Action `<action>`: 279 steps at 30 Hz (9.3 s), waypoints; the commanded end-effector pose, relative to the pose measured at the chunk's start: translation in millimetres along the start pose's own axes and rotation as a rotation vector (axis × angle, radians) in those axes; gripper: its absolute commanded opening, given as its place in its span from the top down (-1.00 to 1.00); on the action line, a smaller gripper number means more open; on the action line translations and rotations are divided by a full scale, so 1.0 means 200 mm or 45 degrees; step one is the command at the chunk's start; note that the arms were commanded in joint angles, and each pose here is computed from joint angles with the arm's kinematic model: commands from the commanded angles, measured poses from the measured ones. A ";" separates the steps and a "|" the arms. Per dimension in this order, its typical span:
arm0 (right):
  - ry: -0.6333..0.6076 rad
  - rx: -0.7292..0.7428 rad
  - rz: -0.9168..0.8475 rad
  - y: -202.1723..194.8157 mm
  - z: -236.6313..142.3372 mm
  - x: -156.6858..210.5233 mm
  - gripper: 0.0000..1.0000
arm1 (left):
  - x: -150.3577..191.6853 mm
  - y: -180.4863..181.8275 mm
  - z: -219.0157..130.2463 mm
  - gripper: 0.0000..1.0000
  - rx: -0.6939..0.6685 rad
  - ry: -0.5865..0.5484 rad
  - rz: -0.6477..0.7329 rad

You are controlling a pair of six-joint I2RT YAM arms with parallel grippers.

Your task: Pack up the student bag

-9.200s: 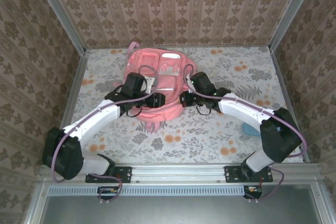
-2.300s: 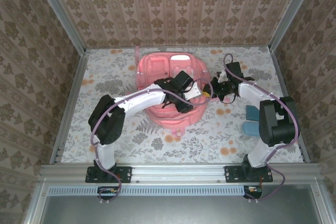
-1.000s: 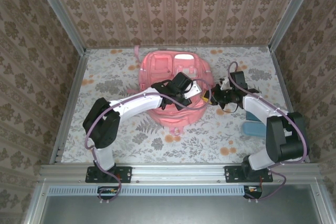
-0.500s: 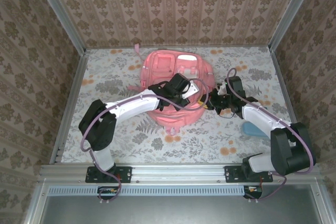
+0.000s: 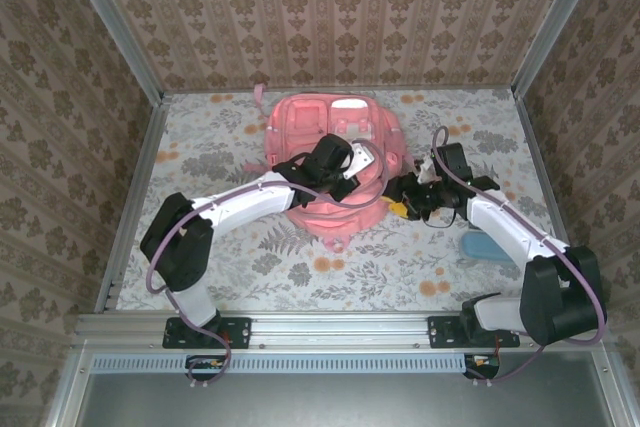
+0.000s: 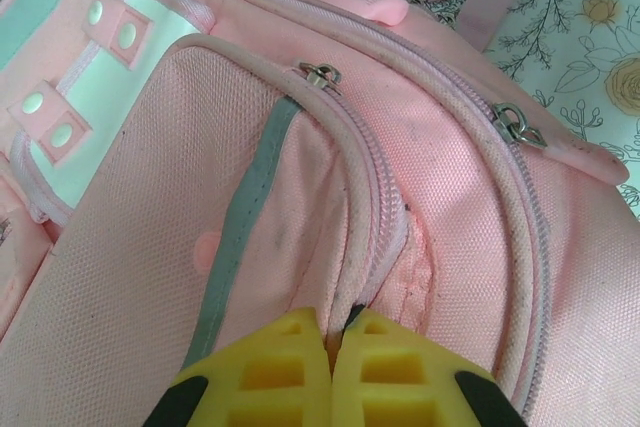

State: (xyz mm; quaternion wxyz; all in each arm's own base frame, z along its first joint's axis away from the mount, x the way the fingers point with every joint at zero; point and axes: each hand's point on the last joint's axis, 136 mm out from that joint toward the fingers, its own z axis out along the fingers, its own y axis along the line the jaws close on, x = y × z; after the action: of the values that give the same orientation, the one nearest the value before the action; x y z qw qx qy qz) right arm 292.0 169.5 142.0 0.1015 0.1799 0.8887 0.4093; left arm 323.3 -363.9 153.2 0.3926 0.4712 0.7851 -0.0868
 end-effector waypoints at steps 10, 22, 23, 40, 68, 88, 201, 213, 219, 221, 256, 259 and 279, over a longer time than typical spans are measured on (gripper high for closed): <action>-0.132 0.353 -0.855 0.04 0.02 -0.22 0.23 | -0.15 0.07 -0.15 1.00 -0.023 -0.145 -0.046; -0.090 0.477 -1.090 0.02 0.14 -0.27 0.33 | -0.16 0.09 -0.19 1.00 -0.026 -0.164 -0.044; -0.088 0.479 -1.093 0.02 0.14 -0.27 0.36 | -0.16 0.09 -0.19 1.00 -0.026 -0.165 -0.047; 0.039 0.070 -0.909 0.18 0.10 0.02 1.00 | -0.14 0.18 -0.20 1.00 -0.098 -0.198 -0.188; -0.210 -0.259 -0.339 0.32 -0.06 -0.12 -0.08 | -0.10 0.16 -0.22 1.00 0.028 -0.286 -0.328; -0.033 -0.376 0.026 0.42 0.17 -0.24 -0.04 | -0.11 0.12 -0.25 1.00 0.087 -0.311 -0.346; -0.252 -0.469 0.148 0.47 -0.05 -0.18 0.76 | 0.61 0.16 -0.48 1.00 -0.057 -0.111 -0.865; -0.163 -0.469 0.083 0.48 -0.07 -0.16 0.78 | 0.65 0.42 -0.37 1.00 -0.076 -0.111 -0.889; -0.124 -0.448 0.065 0.47 -0.04 -0.17 0.78 | 0.65 0.53 -0.30 1.00 -0.062 -0.074 -0.866; -0.111 -0.442 0.066 0.47 -0.02 -0.17 0.78 | 0.66 0.57 -0.28 1.00 -0.071 -0.064 -0.875; -0.255 0.804 -0.181 -0.36 -0.17 -0.28 -0.66 | 0.99 0.85 -0.59 -0.59 -0.494 0.100 -1.321; -0.365 0.996 -0.045 -0.56 -0.37 -0.30 -0.67 | 0.96 0.86 -0.67 -0.70 -0.523 0.072 -1.317; -0.546 1.044 0.628 -1.15 -0.81 -0.03 -0.90 | 0.73 0.85 -0.81 -1.00 -0.411 -0.092 -1.312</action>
State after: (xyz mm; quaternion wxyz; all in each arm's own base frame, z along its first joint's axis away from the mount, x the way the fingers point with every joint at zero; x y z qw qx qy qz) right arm 201.0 -93.1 81.8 0.1317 0.4860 0.8636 -0.0264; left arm 336.5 -85.5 188.6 0.3919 -0.0408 0.9086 -0.1388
